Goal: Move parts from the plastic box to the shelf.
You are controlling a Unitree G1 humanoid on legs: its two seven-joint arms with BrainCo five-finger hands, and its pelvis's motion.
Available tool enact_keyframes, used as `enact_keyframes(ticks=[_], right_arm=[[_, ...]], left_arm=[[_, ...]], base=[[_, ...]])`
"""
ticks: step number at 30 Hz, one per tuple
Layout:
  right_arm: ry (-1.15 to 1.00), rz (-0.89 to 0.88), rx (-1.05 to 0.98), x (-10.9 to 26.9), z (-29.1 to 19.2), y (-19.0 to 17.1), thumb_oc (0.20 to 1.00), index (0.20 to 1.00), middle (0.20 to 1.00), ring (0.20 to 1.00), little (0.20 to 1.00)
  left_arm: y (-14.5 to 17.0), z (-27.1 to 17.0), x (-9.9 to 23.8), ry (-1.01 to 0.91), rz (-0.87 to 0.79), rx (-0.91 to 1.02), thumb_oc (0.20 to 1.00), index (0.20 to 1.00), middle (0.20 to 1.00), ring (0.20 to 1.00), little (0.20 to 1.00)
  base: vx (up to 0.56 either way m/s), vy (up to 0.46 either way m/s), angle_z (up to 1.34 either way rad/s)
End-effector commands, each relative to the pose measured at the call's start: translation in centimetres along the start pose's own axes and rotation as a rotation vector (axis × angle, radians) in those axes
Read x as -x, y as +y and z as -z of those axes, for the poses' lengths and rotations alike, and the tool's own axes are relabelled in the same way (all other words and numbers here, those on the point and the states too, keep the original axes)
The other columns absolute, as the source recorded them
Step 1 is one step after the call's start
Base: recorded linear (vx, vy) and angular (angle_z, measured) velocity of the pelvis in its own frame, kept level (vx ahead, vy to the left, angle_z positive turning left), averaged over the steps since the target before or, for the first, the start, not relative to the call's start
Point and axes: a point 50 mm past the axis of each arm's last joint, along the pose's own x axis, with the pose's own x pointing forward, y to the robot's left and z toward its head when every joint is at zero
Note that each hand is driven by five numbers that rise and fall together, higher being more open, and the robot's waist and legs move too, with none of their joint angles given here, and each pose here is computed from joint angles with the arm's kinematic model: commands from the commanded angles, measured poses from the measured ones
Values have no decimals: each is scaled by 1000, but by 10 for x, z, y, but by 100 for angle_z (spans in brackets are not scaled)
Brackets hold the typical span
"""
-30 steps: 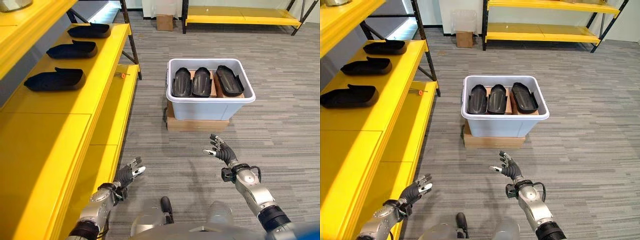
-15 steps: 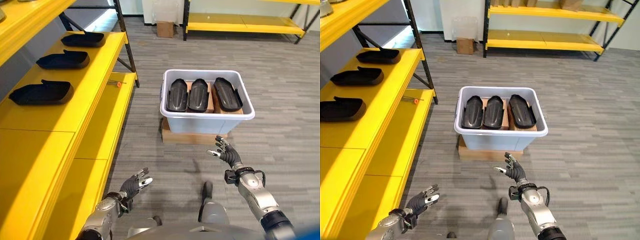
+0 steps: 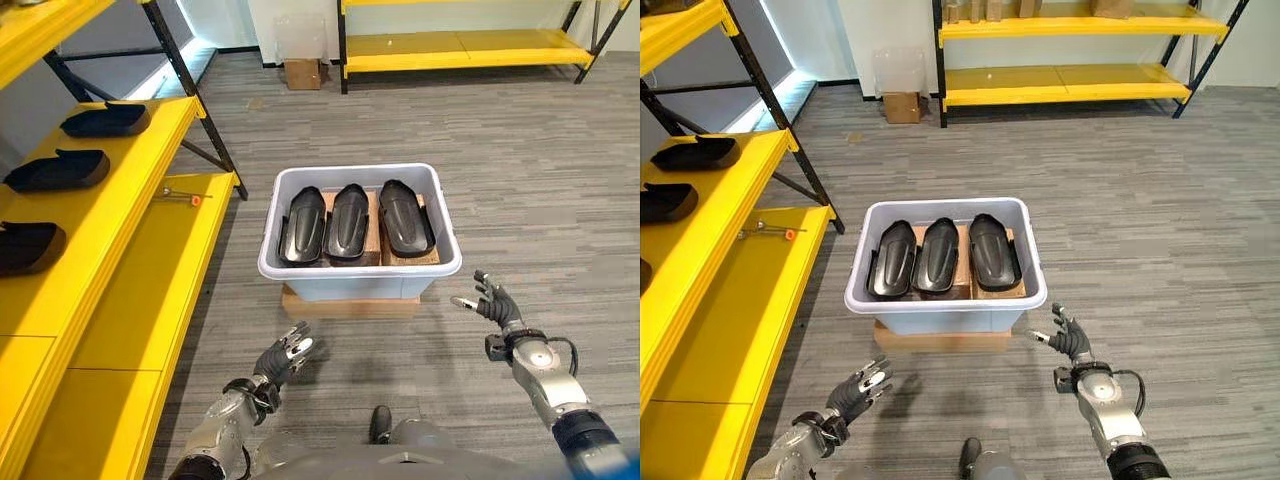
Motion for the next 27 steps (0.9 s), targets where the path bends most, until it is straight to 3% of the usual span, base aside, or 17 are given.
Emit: enact_keyframes(ticks=[1,12,27], right_arm=[[-145,9,2,0,-24,-10,1000,1000,1000,1000,1000],[-168,-102,42,7,-23,8,1000,1000,1000,1000,1000],[-188,-154,-71,12,-24,23,1000,1000,1000,1000,1000]], left_arm=[[-3,-32,1,-144,38,-56,1000,1000,1000,1000,1000],[13,-49,11,-251,-72,-34,1000,1000,1000,1000,1000],[17,-54,14,-210,-44,-172,1000,1000,1000,1000,1000]], base=[[140,46,-12],[165,186,-26],[117,251,3]])
